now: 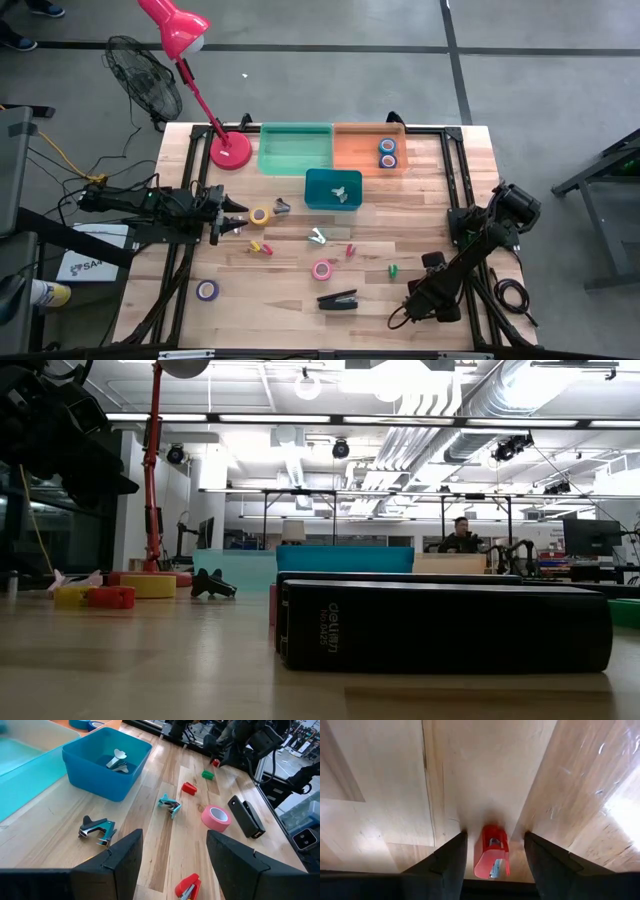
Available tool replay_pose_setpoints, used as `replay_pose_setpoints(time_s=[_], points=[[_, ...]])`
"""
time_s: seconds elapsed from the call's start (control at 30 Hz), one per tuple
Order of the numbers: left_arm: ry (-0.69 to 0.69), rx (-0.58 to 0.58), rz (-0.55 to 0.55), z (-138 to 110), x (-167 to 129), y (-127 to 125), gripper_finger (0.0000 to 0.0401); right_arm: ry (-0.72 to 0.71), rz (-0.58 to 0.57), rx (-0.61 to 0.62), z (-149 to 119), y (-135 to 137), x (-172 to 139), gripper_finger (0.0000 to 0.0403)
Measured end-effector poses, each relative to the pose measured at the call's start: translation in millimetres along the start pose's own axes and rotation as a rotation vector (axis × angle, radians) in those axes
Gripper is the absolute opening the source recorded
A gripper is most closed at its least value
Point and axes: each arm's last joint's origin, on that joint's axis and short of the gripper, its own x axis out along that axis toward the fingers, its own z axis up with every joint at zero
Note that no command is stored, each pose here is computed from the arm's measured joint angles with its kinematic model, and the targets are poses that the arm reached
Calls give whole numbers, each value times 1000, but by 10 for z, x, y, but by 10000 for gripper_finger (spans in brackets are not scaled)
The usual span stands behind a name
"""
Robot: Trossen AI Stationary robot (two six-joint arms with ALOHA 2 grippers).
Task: Pick and place Stapler, Stapler remover, tape
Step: Put the right red stapler into the green bin
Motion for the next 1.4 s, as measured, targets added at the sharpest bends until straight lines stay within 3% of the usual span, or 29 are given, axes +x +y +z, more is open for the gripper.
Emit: replay_pose_setpoints(time_s=[0.77, 1.4], points=[[0, 0, 0, 0, 0, 0, 217, 16, 57, 50, 97, -110, -43, 44], [0, 0, 0, 0, 0, 0, 217, -21, 52, 116, 83, -132, -103, 44]])
